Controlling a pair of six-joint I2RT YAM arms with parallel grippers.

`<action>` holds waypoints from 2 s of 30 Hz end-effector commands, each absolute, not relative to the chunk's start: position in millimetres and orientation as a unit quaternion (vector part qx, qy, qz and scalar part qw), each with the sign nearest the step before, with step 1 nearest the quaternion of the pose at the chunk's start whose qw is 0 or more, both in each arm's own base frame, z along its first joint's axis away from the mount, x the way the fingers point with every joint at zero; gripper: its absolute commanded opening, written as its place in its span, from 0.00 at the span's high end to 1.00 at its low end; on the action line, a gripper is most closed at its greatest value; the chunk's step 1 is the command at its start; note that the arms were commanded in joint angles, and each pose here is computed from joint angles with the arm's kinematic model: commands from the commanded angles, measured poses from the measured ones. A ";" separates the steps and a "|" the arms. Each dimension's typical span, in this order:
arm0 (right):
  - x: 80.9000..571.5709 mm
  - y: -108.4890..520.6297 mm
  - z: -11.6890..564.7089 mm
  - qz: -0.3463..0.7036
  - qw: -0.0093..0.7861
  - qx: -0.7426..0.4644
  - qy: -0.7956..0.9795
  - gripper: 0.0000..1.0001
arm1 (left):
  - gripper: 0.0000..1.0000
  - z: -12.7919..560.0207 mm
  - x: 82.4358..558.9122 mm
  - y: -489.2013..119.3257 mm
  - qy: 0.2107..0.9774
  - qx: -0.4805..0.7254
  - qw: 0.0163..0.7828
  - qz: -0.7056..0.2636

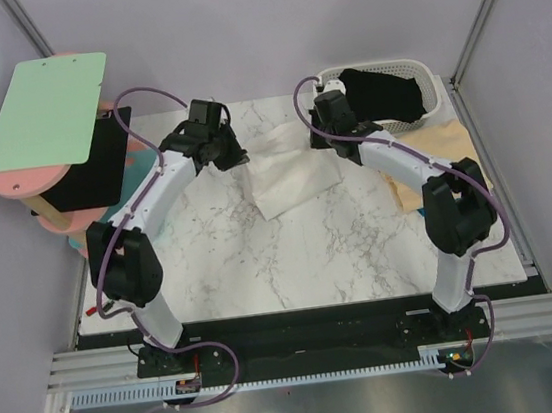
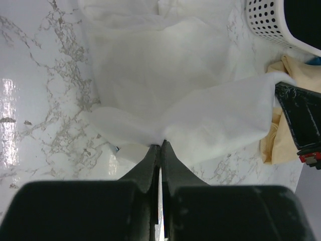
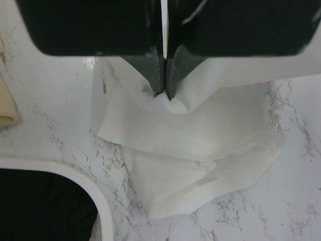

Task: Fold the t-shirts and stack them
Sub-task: Fold the long partially folded tshirt into a neat square, then smooth out wrinkles on the folded tshirt

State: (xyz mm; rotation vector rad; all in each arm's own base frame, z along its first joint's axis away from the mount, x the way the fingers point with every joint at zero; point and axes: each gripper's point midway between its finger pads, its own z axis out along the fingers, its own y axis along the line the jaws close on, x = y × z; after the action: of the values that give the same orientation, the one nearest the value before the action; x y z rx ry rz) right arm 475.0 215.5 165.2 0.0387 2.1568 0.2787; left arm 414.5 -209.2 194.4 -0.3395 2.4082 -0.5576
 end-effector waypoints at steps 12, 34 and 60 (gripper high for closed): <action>647.4 254.9 131.8 0.154 0.528 0.018 0.835 0.54 | 0.69 148.3 510.8 -182.8 0.915 -0.153 0.295 -0.229; 526.7 191.7 192.0 0.124 0.534 0.023 0.836 0.31 | 0.73 92.4 433.9 -238.9 0.921 -0.104 0.281 -0.248; 522.6 229.3 100.3 0.190 0.438 -0.008 0.879 1.00 | 0.98 75.6 508.2 -260.4 0.792 -0.141 0.240 -0.543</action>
State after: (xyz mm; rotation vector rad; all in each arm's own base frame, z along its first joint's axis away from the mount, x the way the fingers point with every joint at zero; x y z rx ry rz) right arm 514.2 219.4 85.2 -0.0088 2.2304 0.4125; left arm 494.5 -263.1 56.3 -0.3586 2.2989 -1.2594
